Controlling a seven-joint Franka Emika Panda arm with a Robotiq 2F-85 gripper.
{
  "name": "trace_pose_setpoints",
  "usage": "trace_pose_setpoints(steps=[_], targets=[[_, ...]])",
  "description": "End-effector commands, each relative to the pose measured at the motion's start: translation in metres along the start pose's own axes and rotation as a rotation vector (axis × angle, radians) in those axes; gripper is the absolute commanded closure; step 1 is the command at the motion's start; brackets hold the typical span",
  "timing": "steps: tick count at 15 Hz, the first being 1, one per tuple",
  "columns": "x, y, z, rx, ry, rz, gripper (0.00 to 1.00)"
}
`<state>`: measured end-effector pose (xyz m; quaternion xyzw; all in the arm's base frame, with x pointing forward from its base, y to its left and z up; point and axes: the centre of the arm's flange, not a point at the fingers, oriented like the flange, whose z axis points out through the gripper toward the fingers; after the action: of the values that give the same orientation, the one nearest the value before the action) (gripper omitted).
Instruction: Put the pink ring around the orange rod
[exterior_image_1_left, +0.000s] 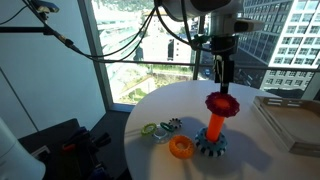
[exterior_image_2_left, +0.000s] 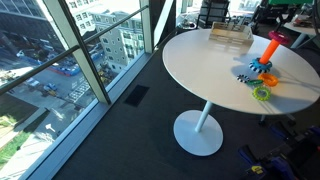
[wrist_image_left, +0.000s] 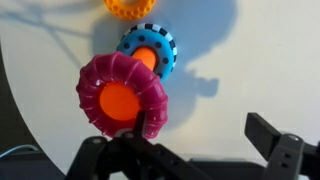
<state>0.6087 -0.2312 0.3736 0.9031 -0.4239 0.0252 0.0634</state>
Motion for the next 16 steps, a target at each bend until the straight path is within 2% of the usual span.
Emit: trace_pose_setpoints(steps=[1, 11, 16], targets=[[0.000, -0.002, 0.000, 0.034, 0.000, -0.007, 0.00], [-0.003, -0.008, 0.006, 0.064, 0.002, -0.020, 0.00], [-0.016, -0.014, -0.003, 0.053, -0.041, -0.110, 0.00]])
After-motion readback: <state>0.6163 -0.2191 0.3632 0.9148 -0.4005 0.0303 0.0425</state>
